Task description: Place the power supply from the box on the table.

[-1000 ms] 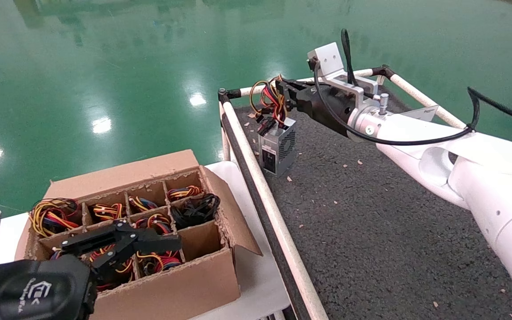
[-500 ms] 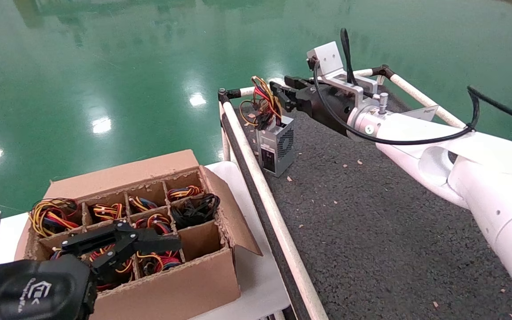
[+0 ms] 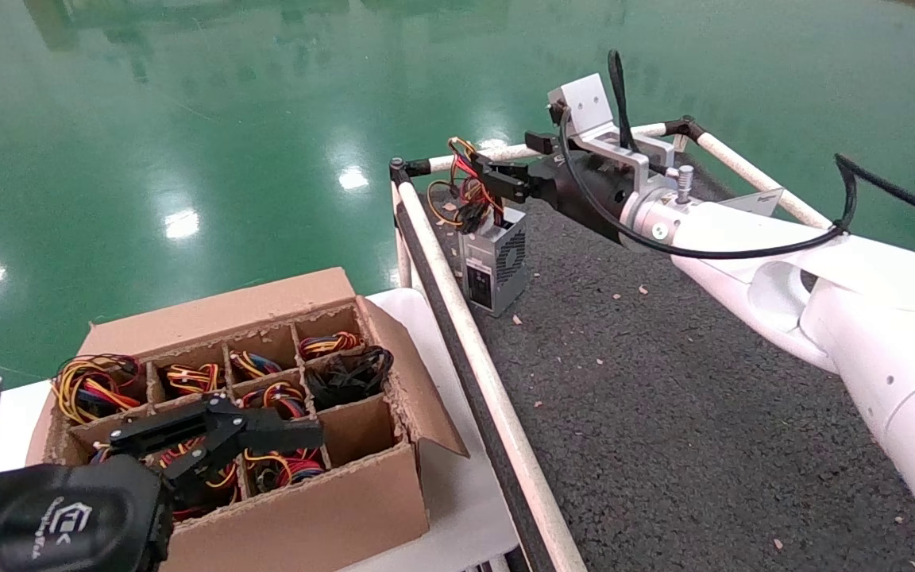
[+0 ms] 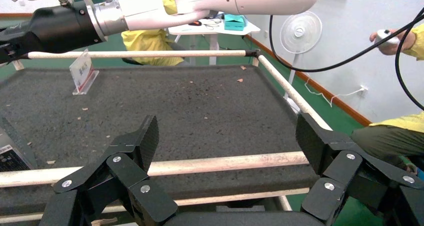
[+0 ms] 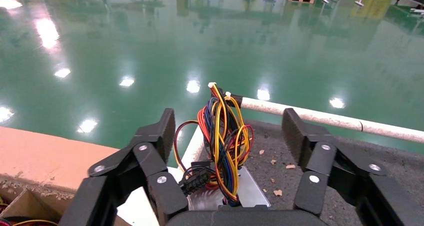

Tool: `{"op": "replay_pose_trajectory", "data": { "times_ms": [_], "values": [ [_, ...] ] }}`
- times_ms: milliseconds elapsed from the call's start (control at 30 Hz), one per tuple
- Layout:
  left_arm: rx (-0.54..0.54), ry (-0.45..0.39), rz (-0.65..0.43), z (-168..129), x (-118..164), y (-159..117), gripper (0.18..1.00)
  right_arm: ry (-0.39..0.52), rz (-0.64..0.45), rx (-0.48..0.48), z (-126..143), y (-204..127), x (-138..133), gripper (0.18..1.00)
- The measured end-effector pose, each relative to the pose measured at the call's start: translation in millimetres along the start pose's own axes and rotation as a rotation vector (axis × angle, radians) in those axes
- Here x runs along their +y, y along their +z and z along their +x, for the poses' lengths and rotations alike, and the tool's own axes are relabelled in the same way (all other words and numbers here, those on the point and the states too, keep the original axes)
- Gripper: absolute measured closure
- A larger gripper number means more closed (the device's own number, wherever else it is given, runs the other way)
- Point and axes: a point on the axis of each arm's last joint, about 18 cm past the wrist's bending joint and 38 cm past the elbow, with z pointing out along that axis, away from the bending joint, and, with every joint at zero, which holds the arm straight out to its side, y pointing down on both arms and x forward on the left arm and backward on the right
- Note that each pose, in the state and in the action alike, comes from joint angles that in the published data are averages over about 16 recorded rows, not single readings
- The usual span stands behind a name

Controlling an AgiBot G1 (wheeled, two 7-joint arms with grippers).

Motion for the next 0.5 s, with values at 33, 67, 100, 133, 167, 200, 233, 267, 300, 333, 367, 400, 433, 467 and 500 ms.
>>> {"op": "replay_pose_trajectory", "data": {
  "times_ms": [33, 67, 100, 133, 167, 200, 233, 267, 300, 333, 367, 400, 433, 467, 500],
  "values": [
    [0.0, 0.0, 0.0, 0.0, 0.0, 0.0, 0.184, 0.0, 0.0, 0.0, 0.0, -0.1, 0.0, 0.49],
    [0.0, 0.0, 0.0, 0.0, 0.0, 0.0, 0.184, 0.0, 0.001, -0.001, 0.0, -0.2, 0.1, 0.472],
    [0.0, 0.0, 0.0, 0.0, 0.0, 0.0, 0.184, 0.001, 0.001, -0.002, -0.1, -0.4, 0.2, 0.455],
    [0.0, 0.0, 0.0, 0.0, 0.0, 0.0, 0.184, 0.003, 0.003, -0.004, -0.2, -0.9, 0.5, 0.431],
    [0.0, 0.0, 0.0, 0.0, 0.0, 0.0, 0.184, 0.005, 0.004, -0.007, -0.3, -1.5, 0.9, 0.408],
    [0.0, 0.0, 0.0, 0.0, 0.0, 0.0, 0.184, 0.007, 0.007, -0.01, -0.4, -2.3, 1.3, 0.385],
    [0.0, 0.0, 0.0, 0.0, 0.0, 0.0, 0.184, 0.011, 0.01, -0.015, -0.6, -3.3, 1.9, 0.362],
    [0.0, 0.0, 0.0, 0.0, 0.0, 0.0, 0.184, 0.014, 0.013, -0.02, -0.8, -4.5, 2.6, 0.348],
    [0.0, 0.0, 0.0, 0.0, 0.0, 0.0, 0.184, 0.019, 0.017, -0.026, -1.0, -5.9, 3.3, 0.334],
    [0.0, 0.0, 0.0, 0.0, 0.0, 0.0, 0.184, 0.023, 0.022, -0.032, -1.2, -7.6, 4.1, 0.317],
    [0.0, 0.0, 0.0, 0.0, 0.0, 0.0, 0.184, 0.029, 0.027, -0.04, -1.5, -9.5, 5.0, 0.3],
    [0.0, 0.0, 0.0, 0.0, 0.0, 0.0, 0.184, 0.034, 0.032, -0.048, -1.8, -11.6, 5.9, 0.283],
    [0.0, 0.0, 0.0, 0.0, 0.0, 0.0, 0.184, 0.041, 0.038, -0.057, -2.1, -14.0, 6.9, 0.267],
    [0.0, 0.0, 0.0, -0.1, 0.0, 0.0, 0.184, 0.047, 0.045, -0.067, -2.4, -16.7, 8.0, 0.258],
    [0.0, 0.0, 0.0, -0.1, 0.0, 0.0, 0.184, 0.054, 0.052, -0.077, -2.8, -19.7, 9.0, 0.249]
  ]
}}
